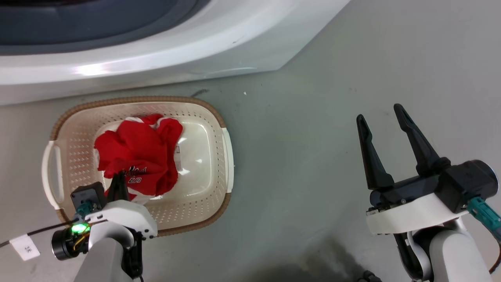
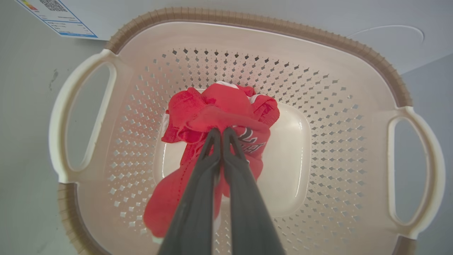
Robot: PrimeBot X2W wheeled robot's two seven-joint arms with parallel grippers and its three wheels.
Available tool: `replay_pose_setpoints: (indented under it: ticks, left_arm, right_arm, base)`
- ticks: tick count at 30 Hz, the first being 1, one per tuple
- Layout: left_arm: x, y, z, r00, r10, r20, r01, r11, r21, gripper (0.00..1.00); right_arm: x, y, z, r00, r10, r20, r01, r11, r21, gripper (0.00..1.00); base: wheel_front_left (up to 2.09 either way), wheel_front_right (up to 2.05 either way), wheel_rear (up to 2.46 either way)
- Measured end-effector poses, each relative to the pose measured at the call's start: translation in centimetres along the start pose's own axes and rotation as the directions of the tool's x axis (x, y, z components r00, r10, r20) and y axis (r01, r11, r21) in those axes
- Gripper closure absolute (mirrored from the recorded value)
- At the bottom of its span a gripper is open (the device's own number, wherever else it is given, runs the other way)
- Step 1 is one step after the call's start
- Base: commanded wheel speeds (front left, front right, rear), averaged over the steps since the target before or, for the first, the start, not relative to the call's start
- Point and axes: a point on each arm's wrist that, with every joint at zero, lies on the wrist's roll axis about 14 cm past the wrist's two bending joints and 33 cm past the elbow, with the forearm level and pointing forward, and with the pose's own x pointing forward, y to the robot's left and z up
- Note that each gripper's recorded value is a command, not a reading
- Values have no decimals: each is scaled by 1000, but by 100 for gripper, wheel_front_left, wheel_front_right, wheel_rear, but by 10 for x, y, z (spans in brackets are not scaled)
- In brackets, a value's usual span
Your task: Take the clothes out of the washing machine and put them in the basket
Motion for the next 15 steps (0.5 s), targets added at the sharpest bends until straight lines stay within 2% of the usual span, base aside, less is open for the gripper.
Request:
replay_pose_setpoints:
  ticks: [11,12,13,15]
  left_arm:
    - [34,3,-54,981,35,-189,-34,999,8,100]
    - [33,5,-59,977,41,-208,-41,999,7,94]
    - [32,7,-63,973,51,-225,-51,999,4,70]
    - [31,8,-63,970,56,-236,-56,998,10,31]
  right_arm:
    - [7,-7,-29,998,-14,-56,14,1000,9,0]
    - [6,-8,-29,998,-16,-56,16,1000,12,0]
    - [6,-8,-28,998,-18,-55,18,1000,13,0]
    - [4,-10,-26,999,-22,-46,23,1000,15,0]
  base:
    - [0,0,0]
    - [0,0,0]
    - [0,0,0]
    - [0,0,0]
